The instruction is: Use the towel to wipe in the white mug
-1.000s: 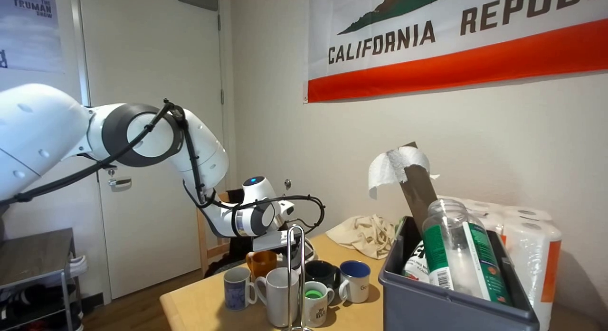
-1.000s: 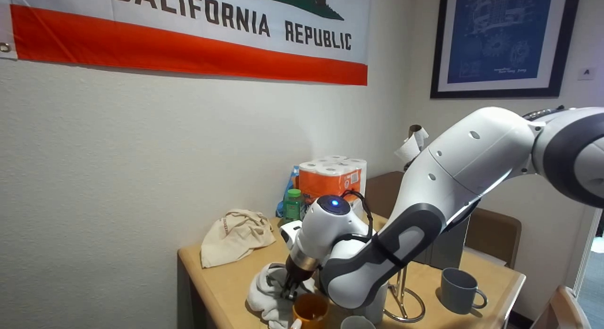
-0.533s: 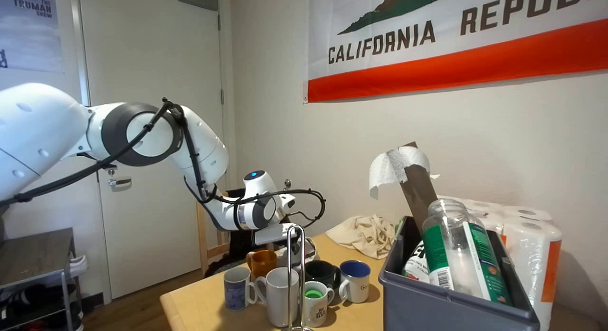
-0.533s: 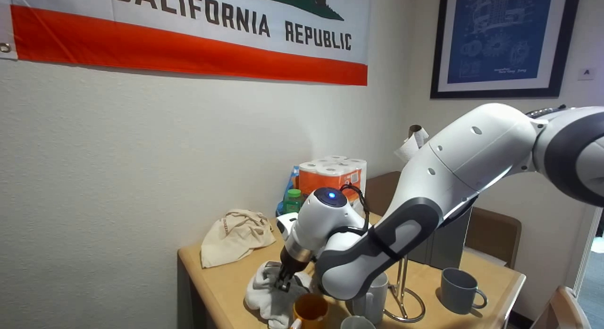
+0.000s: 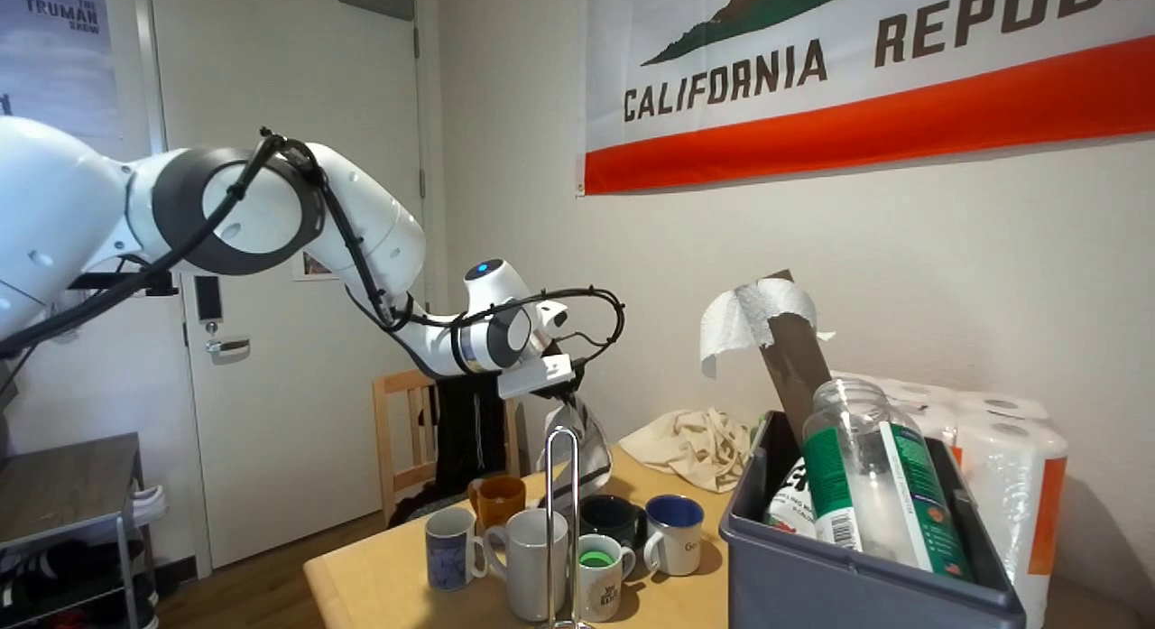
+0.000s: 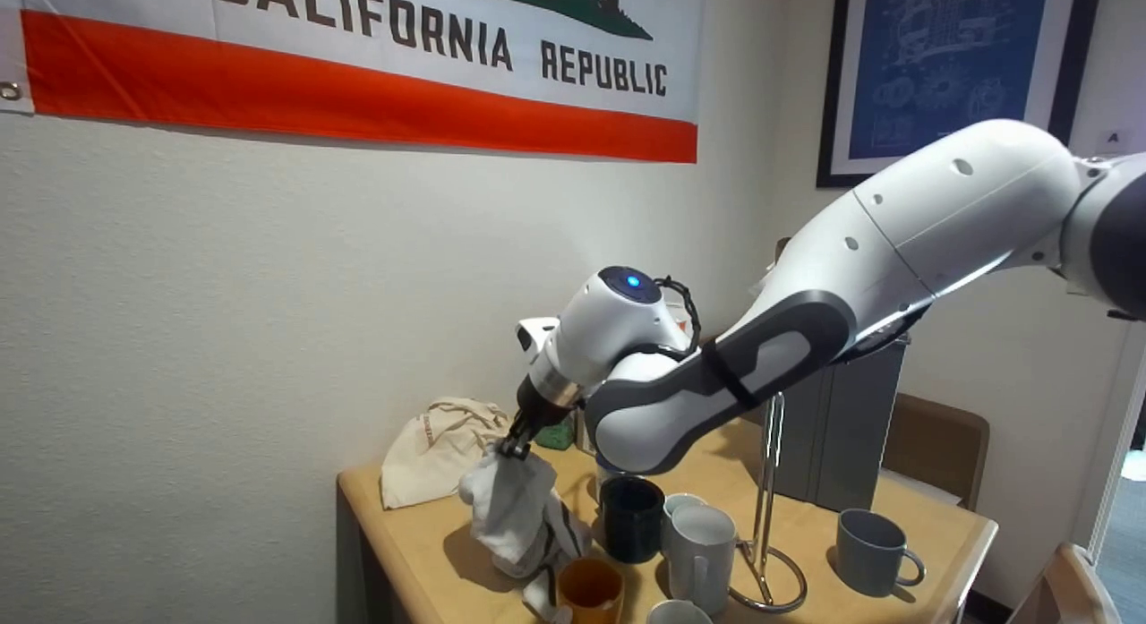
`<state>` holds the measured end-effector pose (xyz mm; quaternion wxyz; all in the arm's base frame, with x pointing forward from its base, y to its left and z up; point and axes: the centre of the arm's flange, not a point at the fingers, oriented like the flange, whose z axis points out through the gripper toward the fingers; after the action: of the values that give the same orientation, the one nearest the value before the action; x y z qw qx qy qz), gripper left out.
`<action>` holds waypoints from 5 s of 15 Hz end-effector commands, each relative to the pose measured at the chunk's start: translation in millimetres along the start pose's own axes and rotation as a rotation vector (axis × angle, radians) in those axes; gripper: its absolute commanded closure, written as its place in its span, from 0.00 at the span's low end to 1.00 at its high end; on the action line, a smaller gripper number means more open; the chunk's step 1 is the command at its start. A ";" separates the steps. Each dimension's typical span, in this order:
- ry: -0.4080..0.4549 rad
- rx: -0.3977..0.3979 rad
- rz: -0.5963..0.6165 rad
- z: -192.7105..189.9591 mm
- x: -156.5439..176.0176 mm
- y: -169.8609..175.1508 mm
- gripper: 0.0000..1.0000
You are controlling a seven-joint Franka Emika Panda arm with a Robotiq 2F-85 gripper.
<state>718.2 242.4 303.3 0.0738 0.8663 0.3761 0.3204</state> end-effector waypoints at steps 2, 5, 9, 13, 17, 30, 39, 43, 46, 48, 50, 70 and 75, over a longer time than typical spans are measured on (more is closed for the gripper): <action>-0.047 -0.113 0.003 -78.9 13.0 36.4 0.99; -0.124 -0.220 0.015 -111.2 7.8 63.8 0.99; -0.262 -0.193 0.026 -142.1 -6.3 73.7 0.99; -0.299 0.061 0.046 -165.5 -12.9 52.8 0.99; -0.442 0.146 0.089 -188.9 -32.0 47.1 0.99; -0.624 0.257 0.229 -160.5 -139.4 20.3 0.99; -0.591 0.097 0.204 -134.9 -162.9 14.6 0.99; -0.616 0.062 0.201 -120.5 -176.9 8.9 0.99; -0.596 0.073 0.216 -106.0 -182.9 -0.6 0.99; -0.570 0.079 0.232 -95.1 -184.7 -6.3 0.99; -0.551 0.078 0.243 -85.7 -185.7 -10.3 0.99; -0.641 0.026 0.165 -50.9 -196.3 -31.1 0.99; -0.606 -0.086 0.132 -46.8 -190.9 -37.6 0.99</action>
<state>566.0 124.1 234.2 0.1669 0.9456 0.2748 0.0506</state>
